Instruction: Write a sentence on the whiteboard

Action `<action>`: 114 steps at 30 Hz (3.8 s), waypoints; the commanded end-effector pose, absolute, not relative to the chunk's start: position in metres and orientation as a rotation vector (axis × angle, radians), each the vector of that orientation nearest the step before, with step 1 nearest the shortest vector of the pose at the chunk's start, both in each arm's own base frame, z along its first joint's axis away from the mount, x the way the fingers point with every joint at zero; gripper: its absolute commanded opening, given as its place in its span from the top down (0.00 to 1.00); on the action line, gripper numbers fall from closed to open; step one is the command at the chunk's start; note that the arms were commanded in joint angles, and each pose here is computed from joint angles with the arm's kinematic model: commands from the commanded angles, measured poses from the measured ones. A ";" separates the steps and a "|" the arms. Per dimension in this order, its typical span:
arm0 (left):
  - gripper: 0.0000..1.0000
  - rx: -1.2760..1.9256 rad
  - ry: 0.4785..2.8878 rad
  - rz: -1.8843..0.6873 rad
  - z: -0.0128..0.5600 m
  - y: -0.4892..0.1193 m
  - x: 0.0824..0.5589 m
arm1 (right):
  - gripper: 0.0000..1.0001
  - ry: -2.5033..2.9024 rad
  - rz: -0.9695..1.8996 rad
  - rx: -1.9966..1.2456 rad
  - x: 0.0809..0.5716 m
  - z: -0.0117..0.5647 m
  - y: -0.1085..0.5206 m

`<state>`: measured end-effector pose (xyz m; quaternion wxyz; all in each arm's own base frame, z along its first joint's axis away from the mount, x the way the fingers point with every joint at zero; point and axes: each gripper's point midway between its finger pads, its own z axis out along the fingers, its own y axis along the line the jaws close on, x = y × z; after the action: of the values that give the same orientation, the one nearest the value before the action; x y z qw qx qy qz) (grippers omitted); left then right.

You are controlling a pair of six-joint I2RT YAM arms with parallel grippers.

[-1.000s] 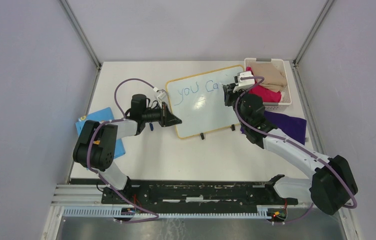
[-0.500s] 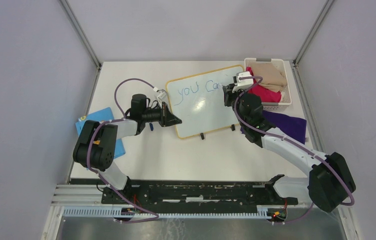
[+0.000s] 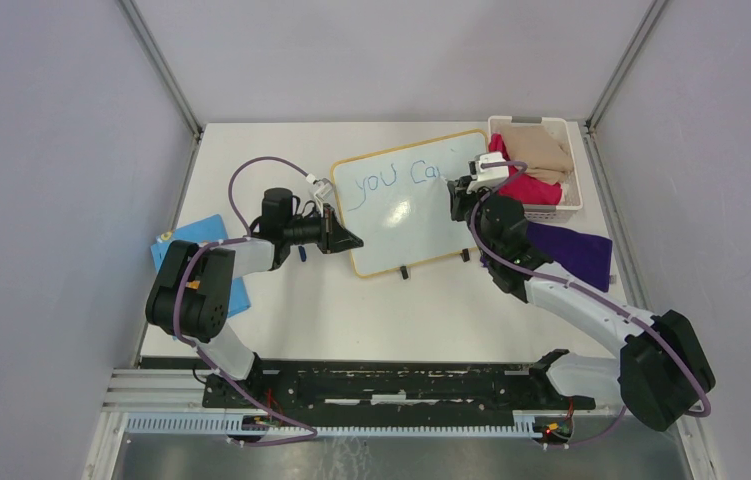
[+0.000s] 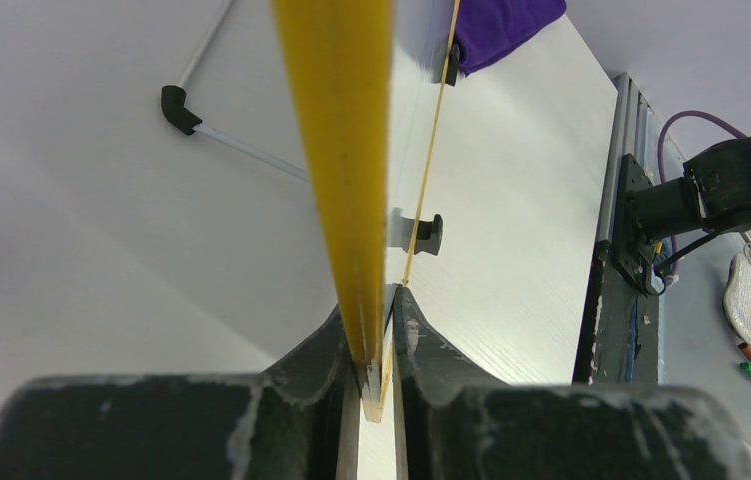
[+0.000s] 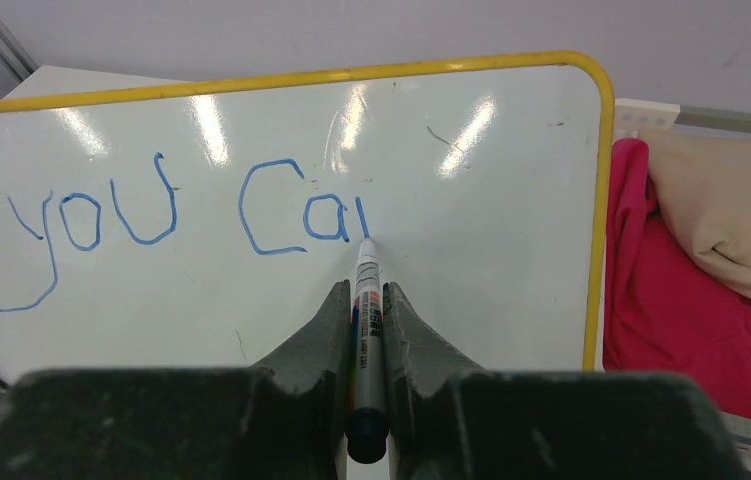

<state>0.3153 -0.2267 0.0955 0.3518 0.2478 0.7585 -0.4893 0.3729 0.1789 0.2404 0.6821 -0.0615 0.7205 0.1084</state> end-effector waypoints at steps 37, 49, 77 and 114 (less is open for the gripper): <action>0.98 0.670 2.024 -1.158 0.076 -0.224 0.317 | 1.00 1.596 0.199 -0.075 0.391 0.256 0.161; 0.98 0.677 2.029 -1.154 0.076 -0.225 0.316 | 1.00 1.627 0.210 -0.074 0.379 0.237 0.156; 0.98 0.675 2.046 -1.149 0.071 -0.225 0.316 | 1.00 1.475 0.391 -0.412 0.277 0.262 0.246; 0.98 0.674 2.057 -1.141 0.068 -0.224 0.316 | 1.00 1.521 0.305 -0.448 0.291 0.225 0.313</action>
<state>0.3176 -0.2291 0.0960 0.3526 0.2514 0.7611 -0.4829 0.2811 0.3062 0.1917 0.6615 -0.2394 0.7000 0.1231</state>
